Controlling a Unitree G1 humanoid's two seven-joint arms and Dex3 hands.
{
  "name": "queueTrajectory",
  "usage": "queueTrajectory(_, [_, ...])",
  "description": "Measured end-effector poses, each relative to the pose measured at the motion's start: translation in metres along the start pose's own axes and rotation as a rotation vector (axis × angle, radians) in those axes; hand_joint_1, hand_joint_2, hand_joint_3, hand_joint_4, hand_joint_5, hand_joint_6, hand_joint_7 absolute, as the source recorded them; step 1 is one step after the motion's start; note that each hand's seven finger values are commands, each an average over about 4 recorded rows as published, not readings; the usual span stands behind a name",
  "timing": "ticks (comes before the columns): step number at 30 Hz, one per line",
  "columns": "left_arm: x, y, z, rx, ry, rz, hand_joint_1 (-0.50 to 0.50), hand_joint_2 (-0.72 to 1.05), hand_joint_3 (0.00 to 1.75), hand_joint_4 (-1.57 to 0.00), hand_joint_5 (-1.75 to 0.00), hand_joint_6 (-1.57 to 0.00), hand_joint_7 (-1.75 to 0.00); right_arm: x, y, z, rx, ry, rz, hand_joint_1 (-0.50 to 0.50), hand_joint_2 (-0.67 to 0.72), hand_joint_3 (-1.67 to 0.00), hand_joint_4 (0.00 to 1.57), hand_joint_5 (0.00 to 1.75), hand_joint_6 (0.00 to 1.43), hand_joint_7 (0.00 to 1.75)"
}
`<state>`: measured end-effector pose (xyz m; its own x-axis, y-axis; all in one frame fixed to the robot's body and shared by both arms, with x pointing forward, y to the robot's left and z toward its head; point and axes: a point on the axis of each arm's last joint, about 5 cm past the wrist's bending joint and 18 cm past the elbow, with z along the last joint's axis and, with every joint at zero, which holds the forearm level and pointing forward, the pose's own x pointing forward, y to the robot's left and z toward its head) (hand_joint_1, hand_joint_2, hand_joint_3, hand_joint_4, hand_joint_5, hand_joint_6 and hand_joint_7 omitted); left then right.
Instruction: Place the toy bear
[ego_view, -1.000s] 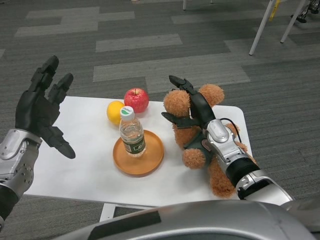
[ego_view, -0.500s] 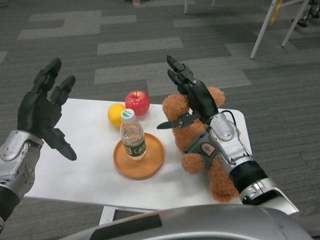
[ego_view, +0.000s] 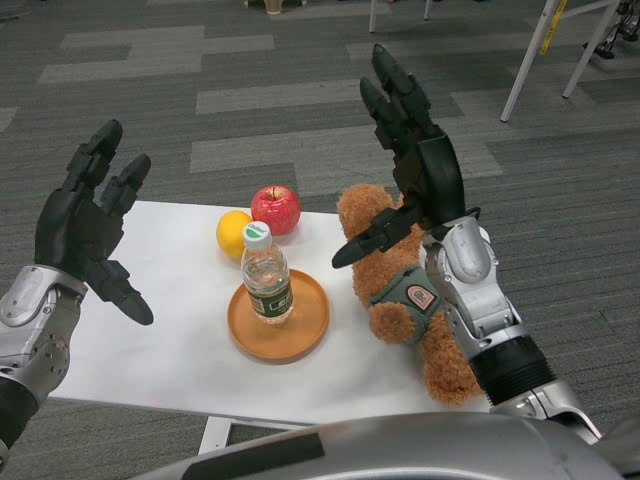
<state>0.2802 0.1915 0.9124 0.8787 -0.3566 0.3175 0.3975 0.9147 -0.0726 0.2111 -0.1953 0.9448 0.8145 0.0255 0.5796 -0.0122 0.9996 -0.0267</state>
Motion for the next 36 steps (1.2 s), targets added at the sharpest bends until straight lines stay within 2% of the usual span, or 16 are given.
queueTrajectory(2, [0.000, 0.000, 0.000, -0.001, -0.002, 0.003, -0.47, -0.64, 0.09, 0.00, -0.31, 0.00, -0.14, -0.002, -0.001, 0.003, 0.004, -0.008, -0.021, -0.48, 0.58, 0.00, 0.00, 0.00, 0.00, 0.00])
queueTrajectory(4, [-0.001, 0.001, 0.000, -0.002, -0.003, 0.006, -0.47, -0.64, 0.09, 0.00, -0.31, 0.00, -0.14, -0.005, -0.002, 0.004, 0.005, -0.007, -0.041, -0.49, 0.65, 0.00, 0.00, 0.00, 0.00, 0.00])
queueTrajectory(12, [-0.002, 0.002, 0.001, -0.003, -0.008, 0.013, -0.48, -0.64, 0.09, 0.00, -0.36, 0.00, -0.14, -0.018, -0.009, 0.009, -0.004, 0.001, -0.083, -0.45, 0.72, 0.00, 0.00, 0.00, 0.00, 0.00])
queueTrajectory(17, [-0.003, 0.003, 0.002, -0.004, -0.026, 0.027, -0.48, -0.59, 0.09, 0.00, -0.31, 0.00, -0.14, -0.023, -0.011, 0.014, -0.012, -0.004, -0.105, -0.42, 0.72, 0.00, 0.00, 0.00, 0.00, 0.00])
queueTrajectory(21, [-0.002, 0.003, 0.005, -0.002, -0.044, 0.025, -0.48, -0.64, 0.09, 0.00, -0.31, 0.00, -0.14, -0.027, -0.012, 0.015, -0.017, -0.003, -0.124, -0.38, 0.72, 0.00, 0.00, 0.00, 0.00, 0.00])
queueTrajectory(24, [-0.002, 0.004, 0.005, 0.003, -0.046, 0.025, -0.48, -0.59, 0.09, 0.00, -0.36, 0.00, -0.14, -0.028, -0.013, 0.017, -0.016, -0.016, -0.144, -0.38, 0.72, 0.00, 0.00, 0.00, 0.00, 0.00])
queueTrajectory(31, [-0.004, 0.004, 0.004, 0.002, -0.039, 0.028, -0.48, -0.61, 0.09, 0.00, -0.33, 0.00, -0.14, -0.029, -0.014, 0.018, -0.012, -0.023, -0.164, -0.38, 0.72, 0.00, 0.00, 0.00, 0.00, 0.00])
queueTrajectory(34, [-0.004, 0.004, 0.004, 0.002, -0.039, 0.028, -0.48, -0.55, 0.09, 0.00, -0.41, 0.00, -0.14, -0.029, -0.014, 0.018, -0.012, -0.023, -0.164, -0.38, 0.72, 0.00, 0.00, 0.00, 0.00, 0.00])
queueTrajectory(36, [-0.004, 0.004, 0.004, 0.002, -0.039, 0.028, -0.48, -0.58, 0.09, 0.00, -0.41, 0.00, -0.14, -0.029, -0.014, 0.018, -0.011, -0.023, -0.164, -0.38, 0.72, 0.00, 0.00, 0.00, 0.00, 0.00])
